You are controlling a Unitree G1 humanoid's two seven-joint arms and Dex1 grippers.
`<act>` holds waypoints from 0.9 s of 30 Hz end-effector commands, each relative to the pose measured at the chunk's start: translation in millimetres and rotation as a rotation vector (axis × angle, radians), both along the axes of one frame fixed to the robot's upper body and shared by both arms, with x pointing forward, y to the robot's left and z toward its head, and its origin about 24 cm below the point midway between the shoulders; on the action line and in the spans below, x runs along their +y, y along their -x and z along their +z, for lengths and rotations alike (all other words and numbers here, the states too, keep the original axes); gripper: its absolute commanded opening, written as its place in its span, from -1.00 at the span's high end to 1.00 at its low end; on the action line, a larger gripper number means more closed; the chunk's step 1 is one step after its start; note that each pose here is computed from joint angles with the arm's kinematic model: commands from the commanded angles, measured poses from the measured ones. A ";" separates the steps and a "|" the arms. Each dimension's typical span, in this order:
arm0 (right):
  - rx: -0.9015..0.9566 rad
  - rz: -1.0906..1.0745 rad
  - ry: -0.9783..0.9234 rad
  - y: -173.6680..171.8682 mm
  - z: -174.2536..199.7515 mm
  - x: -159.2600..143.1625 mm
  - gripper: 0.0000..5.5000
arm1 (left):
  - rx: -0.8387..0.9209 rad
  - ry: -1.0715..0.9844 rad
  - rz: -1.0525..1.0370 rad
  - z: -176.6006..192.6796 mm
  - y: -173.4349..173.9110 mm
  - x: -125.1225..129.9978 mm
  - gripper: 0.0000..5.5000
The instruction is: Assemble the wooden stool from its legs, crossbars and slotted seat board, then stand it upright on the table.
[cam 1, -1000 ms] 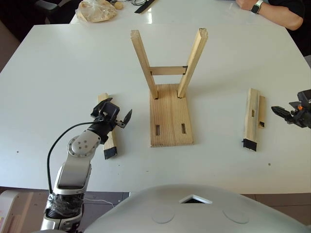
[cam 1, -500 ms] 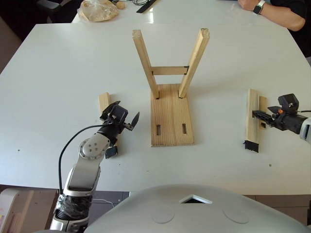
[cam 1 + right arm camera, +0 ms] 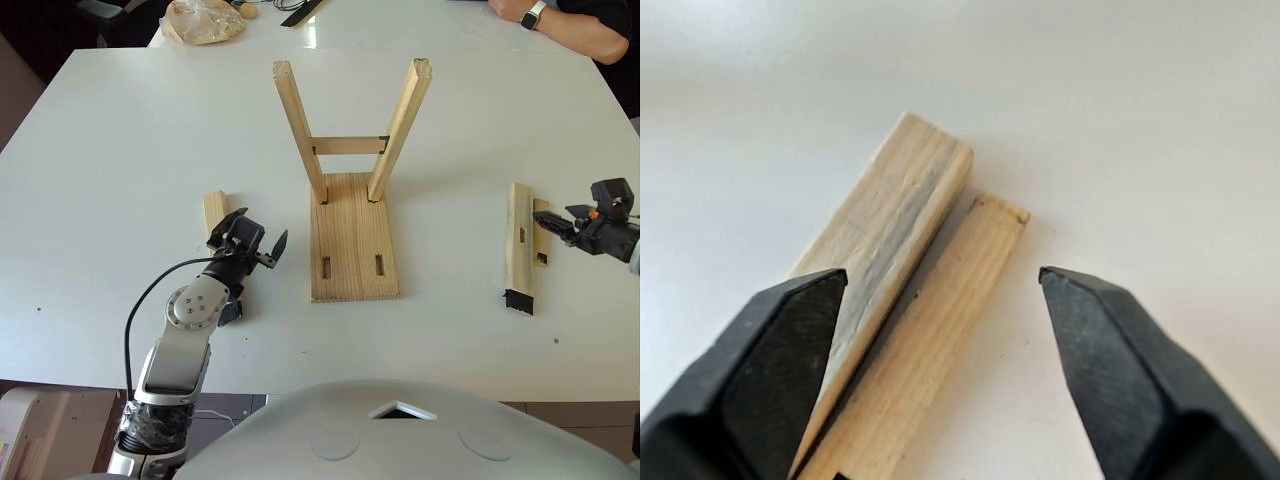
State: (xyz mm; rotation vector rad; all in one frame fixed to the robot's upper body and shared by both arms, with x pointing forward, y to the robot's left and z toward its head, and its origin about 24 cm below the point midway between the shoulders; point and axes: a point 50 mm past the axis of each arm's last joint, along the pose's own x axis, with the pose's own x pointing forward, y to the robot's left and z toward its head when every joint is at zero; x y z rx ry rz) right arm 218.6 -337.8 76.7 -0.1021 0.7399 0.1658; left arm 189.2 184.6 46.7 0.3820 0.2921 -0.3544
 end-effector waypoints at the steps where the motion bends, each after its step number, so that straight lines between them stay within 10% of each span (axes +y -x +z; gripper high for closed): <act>1: 0.013 0.008 0.051 2.7 -0.4 -4.2 -0.30 | 0.007 -0.007 -0.004 -2.6 1.7 -1.2 -0.63; 27: 0.054 0.005 0.002 22.3 -24.4 19.4 -0.30 | 0.018 -0.016 -0.030 -4.2 3.3 -3.5 -0.63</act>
